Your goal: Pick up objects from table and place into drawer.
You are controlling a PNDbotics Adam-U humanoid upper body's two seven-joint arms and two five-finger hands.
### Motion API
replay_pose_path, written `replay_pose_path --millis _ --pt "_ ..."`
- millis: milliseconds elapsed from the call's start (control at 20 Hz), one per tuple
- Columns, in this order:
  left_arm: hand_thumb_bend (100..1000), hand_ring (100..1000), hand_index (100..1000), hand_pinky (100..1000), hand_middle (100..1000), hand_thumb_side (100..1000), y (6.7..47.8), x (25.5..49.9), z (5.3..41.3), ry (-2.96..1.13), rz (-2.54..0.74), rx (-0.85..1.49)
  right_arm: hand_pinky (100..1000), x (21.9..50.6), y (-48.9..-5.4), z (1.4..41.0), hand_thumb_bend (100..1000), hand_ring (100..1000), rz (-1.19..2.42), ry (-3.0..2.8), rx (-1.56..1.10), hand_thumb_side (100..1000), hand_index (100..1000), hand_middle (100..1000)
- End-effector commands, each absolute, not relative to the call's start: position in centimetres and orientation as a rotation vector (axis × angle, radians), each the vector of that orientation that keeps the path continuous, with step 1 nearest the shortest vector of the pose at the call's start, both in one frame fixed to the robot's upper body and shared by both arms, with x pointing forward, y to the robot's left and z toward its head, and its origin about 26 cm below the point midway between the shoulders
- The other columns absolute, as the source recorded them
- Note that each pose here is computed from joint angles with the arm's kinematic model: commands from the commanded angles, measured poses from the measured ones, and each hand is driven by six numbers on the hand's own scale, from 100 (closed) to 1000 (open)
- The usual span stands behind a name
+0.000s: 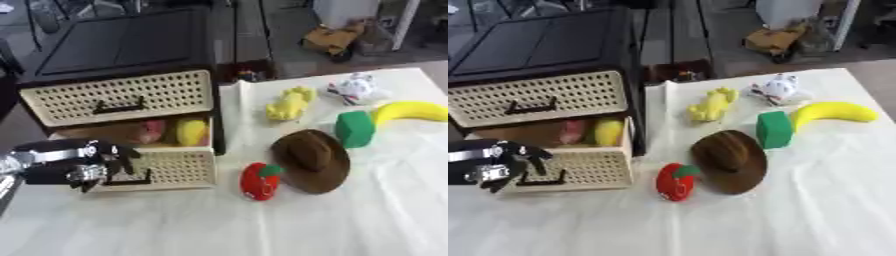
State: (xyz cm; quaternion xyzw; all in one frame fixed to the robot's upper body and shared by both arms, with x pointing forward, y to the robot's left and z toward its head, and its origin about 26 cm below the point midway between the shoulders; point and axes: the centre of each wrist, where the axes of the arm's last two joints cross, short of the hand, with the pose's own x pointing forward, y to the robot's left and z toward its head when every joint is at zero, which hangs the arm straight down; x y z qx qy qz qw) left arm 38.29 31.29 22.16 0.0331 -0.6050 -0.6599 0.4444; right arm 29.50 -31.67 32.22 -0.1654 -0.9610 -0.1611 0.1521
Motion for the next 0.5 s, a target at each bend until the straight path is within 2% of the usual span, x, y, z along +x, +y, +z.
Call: replay_pose_path --millis 50,500 --pt "100 303 987 199 753 1000 32.1 38.6 23.4 -1.522 -1.622 0.126 494 29.0 -31.7 33.2 100 584 -0.458 -2.789 -0.475 588 548 502" --pt "100 300 1000 195 775 1000 33.1 39.9 23.2 -1.511 -1.552 0.109 494 29.0 -31.6 33.2 100 583 -0.462 -2.787 -0.465 590 547 501"
